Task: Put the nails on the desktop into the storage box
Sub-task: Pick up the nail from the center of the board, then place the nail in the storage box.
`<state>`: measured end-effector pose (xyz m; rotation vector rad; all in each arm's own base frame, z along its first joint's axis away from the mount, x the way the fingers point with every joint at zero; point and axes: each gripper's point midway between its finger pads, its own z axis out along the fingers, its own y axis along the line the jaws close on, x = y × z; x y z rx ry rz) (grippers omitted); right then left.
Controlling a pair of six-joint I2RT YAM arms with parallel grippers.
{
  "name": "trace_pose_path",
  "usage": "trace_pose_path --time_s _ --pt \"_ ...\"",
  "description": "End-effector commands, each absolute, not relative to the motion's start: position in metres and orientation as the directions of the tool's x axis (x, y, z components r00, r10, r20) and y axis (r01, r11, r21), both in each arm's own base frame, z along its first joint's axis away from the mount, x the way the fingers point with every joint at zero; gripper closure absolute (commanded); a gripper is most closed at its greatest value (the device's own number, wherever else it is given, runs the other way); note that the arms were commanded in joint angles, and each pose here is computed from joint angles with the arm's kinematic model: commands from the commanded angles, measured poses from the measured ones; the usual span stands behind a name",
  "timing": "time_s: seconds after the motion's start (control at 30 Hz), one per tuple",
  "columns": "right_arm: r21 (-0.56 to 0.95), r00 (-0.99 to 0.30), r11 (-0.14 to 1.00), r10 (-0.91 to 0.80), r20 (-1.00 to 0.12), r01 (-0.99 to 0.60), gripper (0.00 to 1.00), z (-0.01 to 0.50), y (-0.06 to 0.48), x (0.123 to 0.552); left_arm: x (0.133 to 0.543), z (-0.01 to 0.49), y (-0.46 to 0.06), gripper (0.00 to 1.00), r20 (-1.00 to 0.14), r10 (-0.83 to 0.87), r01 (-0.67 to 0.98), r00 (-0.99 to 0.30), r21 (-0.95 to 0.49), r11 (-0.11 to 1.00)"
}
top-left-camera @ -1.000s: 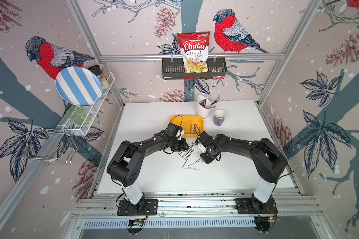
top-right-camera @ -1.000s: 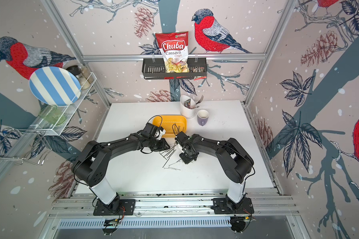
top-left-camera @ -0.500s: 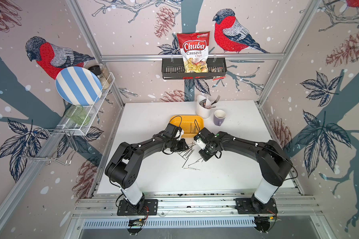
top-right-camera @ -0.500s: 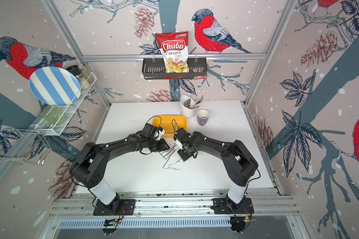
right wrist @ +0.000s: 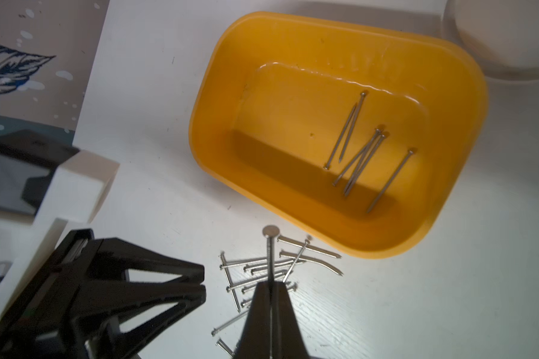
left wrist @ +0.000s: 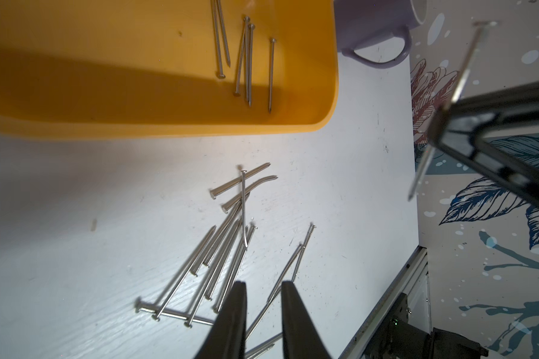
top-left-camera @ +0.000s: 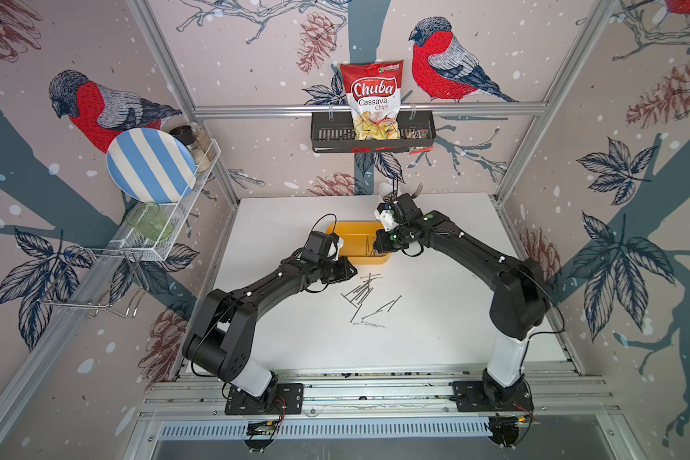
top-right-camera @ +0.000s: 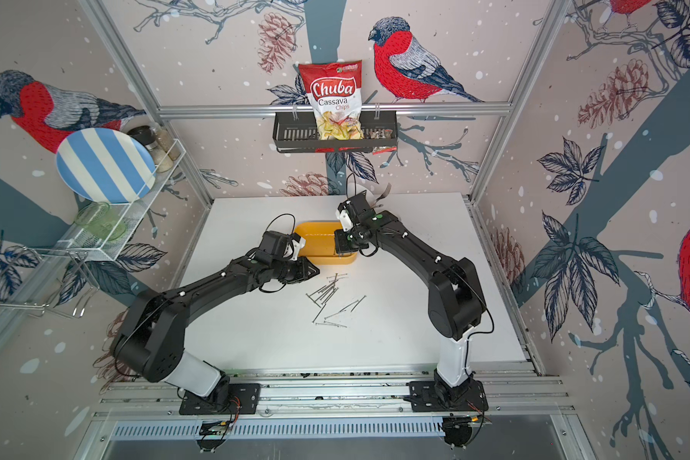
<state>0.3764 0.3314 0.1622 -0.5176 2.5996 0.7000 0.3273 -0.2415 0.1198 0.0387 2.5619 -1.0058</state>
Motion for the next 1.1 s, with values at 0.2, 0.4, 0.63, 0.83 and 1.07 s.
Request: trace_pose_path --time_s 0.2,0.4,0.63,0.83,1.07 --pt "0.398 -0.905 0.872 -0.109 -0.412 -0.286 1.0 0.134 0.331 0.434 0.335 0.138 -0.217 0.76 -0.423 -0.156 0.155 -0.893 -0.613 0.775" --pt "0.374 -0.918 0.889 -0.116 -0.379 -0.266 1.0 0.106 0.335 0.449 0.335 0.139 -0.205 0.76 -0.421 -0.16 0.141 -0.893 -0.599 0.788" --pt "0.323 -0.928 0.915 -0.121 -0.353 -0.242 1.0 0.075 0.328 0.457 0.34 0.141 -0.199 0.76 -0.418 -0.164 0.133 -0.894 -0.595 0.793" --pt "0.294 -0.933 0.927 -0.128 -0.335 -0.232 1.0 0.055 0.323 0.462 0.342 0.142 -0.198 0.76 -0.412 -0.16 0.132 -0.897 -0.595 0.793" --pt "0.291 -0.944 0.931 -0.13 -0.304 -0.222 0.99 0.034 0.322 0.463 0.339 0.137 -0.199 0.75 -0.395 -0.154 0.127 -0.906 -0.598 0.791"
